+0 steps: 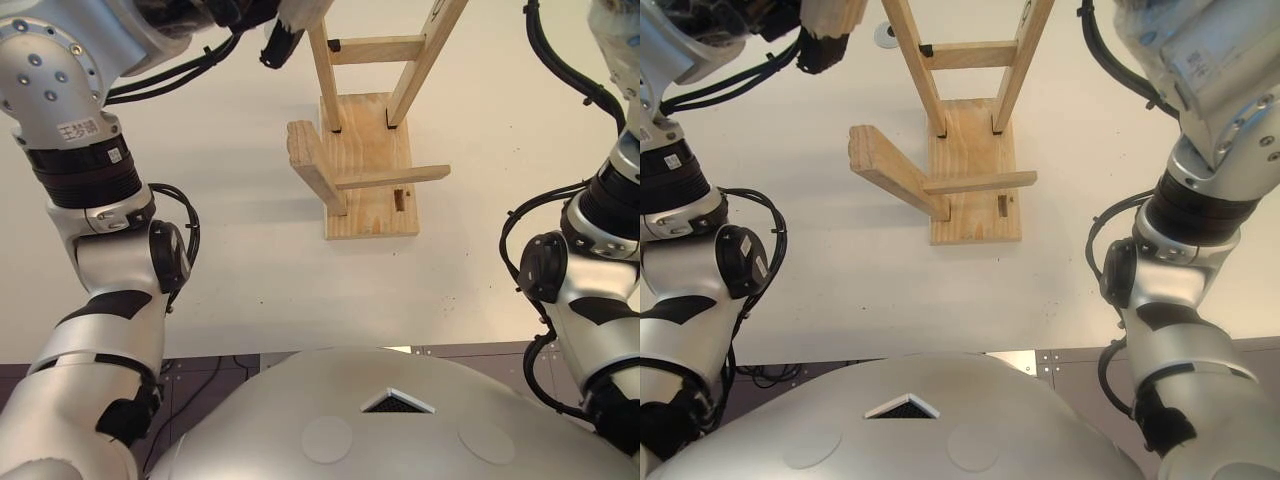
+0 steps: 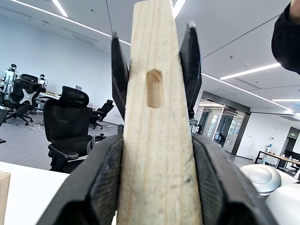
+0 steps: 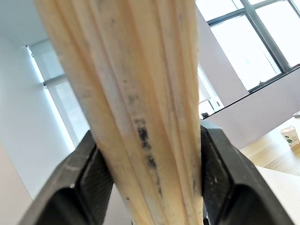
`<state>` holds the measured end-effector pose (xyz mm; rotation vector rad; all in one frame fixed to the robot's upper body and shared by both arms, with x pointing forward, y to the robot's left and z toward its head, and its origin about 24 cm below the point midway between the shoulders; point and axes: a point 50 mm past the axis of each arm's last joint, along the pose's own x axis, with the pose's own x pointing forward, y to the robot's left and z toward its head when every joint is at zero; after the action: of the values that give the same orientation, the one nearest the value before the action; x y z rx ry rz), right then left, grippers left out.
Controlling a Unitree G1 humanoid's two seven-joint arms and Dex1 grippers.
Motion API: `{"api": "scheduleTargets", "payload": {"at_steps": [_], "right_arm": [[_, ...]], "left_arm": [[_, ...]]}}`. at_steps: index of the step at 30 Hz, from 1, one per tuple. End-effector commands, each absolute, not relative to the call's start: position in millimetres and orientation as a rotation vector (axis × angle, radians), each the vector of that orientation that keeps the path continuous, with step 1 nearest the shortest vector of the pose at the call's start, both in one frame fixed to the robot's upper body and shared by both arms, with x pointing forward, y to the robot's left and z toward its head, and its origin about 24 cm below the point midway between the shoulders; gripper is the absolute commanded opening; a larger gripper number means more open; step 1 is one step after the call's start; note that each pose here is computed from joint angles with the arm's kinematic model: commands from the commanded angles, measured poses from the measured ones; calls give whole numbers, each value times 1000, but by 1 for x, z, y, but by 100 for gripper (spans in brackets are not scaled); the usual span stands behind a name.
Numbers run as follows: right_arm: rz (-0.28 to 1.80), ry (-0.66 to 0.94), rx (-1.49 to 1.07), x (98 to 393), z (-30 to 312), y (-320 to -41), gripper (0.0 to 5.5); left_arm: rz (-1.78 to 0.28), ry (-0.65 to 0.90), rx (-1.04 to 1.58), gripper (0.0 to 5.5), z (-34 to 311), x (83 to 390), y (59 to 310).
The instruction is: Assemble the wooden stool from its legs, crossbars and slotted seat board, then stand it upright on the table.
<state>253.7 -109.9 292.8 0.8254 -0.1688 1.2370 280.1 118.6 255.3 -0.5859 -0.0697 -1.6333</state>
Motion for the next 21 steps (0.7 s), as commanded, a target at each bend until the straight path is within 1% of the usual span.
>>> {"api": "scheduleTargets", "payload": {"at_steps": [1,2,3,6,10,12,14,17,21], "right_arm": [[1243,-167,814,253,291,-111,227],[1239,-168,806,254,291,-111,226],[1234,-170,796,254,291,-112,225],[1196,-183,730,256,288,-118,215],[1086,-185,606,259,273,-143,210],[1021,-158,530,258,260,-160,209],[956,-119,475,255,244,-175,208],[837,-45,416,250,208,-196,208],[712,-3,414,242,170,-213,208]], "left_arm": [[-1619,-71,-563,203,258,281,118],[-1579,-61,-535,239,256,284,118],[-1575,-54,-518,244,254,285,119],[-1536,-37,-482,298,248,289,127],[-1449,-10,-455,361,238,301,146],[-1420,-8,-446,402,236,305,152],[-1408,-15,-451,430,236,305,158],[-1358,-38,-473,488,236,306,166],[-1340,-18,-499,491,230,298,175]]}}
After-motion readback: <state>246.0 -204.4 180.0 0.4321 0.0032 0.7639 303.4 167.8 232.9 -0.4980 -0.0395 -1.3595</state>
